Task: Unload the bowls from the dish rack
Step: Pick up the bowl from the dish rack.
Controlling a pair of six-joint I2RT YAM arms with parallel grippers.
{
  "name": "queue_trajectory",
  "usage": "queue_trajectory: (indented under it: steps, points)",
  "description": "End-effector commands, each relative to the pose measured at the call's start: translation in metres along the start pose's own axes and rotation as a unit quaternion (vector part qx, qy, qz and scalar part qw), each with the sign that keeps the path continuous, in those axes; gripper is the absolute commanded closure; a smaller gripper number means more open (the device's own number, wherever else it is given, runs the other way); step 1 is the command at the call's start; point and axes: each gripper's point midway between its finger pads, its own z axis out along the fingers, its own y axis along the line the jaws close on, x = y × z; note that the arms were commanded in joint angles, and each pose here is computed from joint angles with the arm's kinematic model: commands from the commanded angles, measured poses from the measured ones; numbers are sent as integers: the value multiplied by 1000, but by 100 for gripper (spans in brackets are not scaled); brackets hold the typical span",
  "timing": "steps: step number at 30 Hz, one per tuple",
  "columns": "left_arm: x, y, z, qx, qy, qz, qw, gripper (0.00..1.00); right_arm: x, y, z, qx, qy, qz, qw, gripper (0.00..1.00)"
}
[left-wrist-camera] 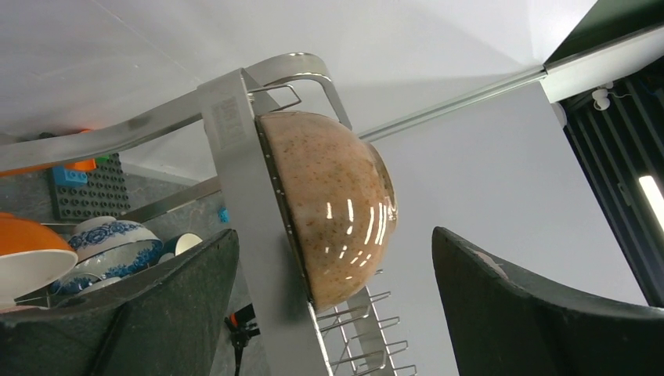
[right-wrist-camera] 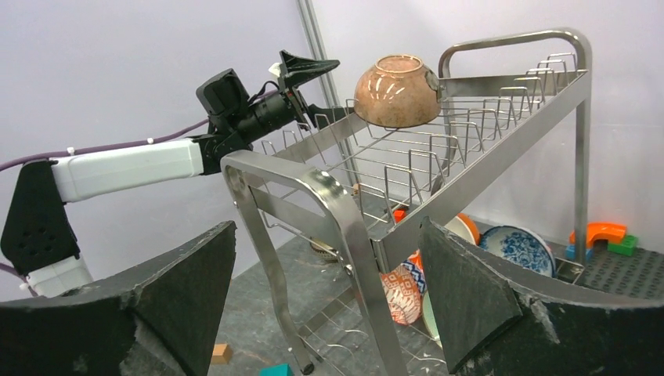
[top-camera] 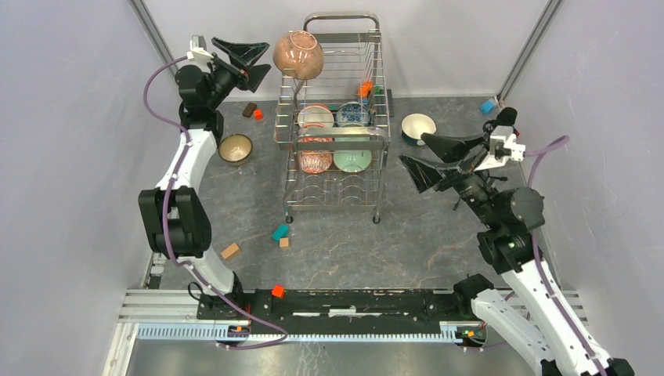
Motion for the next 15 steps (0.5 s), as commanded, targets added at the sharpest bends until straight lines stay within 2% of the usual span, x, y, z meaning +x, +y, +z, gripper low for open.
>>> queue_trajectory:
  steps: [1,9,15]
  points:
    - [-9,-7,5,16,-5,-1,1000,2,-6,0,-11,12,1,-28,1000,9]
    - [-8,-8,12,38,7,-18,999,7,14,-3,-11,6,19,-6,1000,9]
    - [-6,-16,14,75,18,-43,996,16,23,-4,-10,2,24,-1,1000,9]
